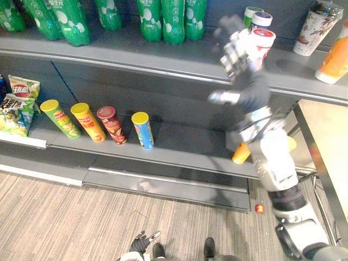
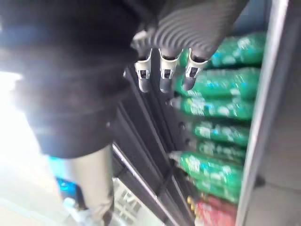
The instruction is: Put the gum and the chips on the shelf.
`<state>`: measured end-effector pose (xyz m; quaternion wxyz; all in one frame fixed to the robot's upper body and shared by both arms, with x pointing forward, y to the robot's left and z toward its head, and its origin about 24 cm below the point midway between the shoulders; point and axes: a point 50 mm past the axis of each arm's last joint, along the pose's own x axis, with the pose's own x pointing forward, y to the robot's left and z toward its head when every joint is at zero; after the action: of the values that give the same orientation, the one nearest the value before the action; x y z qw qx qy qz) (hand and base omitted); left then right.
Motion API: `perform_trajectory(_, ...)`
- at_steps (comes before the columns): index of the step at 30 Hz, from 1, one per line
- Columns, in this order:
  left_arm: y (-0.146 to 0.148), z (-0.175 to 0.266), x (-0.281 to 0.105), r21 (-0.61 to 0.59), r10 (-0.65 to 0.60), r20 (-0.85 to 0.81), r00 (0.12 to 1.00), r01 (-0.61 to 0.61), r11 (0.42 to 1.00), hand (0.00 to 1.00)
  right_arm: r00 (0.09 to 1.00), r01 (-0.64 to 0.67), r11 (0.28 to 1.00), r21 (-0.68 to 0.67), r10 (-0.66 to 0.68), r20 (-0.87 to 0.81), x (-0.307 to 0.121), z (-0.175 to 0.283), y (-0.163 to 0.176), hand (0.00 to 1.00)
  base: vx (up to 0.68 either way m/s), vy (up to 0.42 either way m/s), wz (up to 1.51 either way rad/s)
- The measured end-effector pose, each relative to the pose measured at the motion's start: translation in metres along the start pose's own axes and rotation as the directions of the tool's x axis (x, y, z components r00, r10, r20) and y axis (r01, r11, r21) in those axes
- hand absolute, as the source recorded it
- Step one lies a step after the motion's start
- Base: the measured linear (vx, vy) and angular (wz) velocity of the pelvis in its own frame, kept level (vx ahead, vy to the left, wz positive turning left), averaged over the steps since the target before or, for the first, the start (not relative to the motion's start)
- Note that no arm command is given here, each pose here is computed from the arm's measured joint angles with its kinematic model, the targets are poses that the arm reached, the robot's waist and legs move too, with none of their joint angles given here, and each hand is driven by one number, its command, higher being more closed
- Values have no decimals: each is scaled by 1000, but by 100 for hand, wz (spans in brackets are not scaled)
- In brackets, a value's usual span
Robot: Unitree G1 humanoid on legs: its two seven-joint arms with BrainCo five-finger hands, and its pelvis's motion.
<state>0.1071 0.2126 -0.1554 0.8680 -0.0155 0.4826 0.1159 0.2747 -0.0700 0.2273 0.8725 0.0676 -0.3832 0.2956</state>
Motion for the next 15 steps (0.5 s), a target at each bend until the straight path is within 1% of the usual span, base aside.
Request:
perform_trajectory(1, 0, 0, 0, 1, 2, -1, 1000, -2, 1000, 0, 999, -32, 999, 34, 32, -13, -3, -5, 10, 0, 0, 0, 0)
perform_trajectory(3, 1, 0, 0, 2, 3, -1, 1000, -3, 1000, 0, 998, -58, 996, 70, 59, -24, -7, -9, 20, 0, 0, 0, 0)
perform_trajectory(7, 1, 0, 0, 3, 12, 6, 1000, -12, 1000, 0, 993, -67, 988, 137, 79, -85, -27, -24, 36, 0, 0, 0, 0)
perform_trajectory(9, 2, 0, 0, 2, 25, 9, 1000, -25, 1000, 0, 983, -54, 982, 183, 85, -163, -49, -36, 44, 0, 1, 0, -4)
perform_trajectory(10, 2, 0, 0, 2, 26, 8, 1000, -26, 1000, 0, 980, -48, 980, 191, 84, -181, -54, -39, 45, 0, 4, 1, -5)
perform_trajectory(13, 2, -1, 0, 2, 31, 7, 1000, -31, 1000, 0, 949, -2, 976, 216, 70, -308, -88, -54, 45, 0, 6, 1, -7)
perform_trajectory(14, 2, 0, 0, 1, 31, 9, 999, -31, 1000, 0, 934, 13, 975, 221, 68, -352, -100, -59, 45, 0, 10, 3, -14)
perform_trajectory(15, 3, -1, 0, -1, 32, 6, 999, -32, 999, 0, 894, 50, 973, 227, 57, -443, -123, -71, 46, 0, 12, 3, -15)
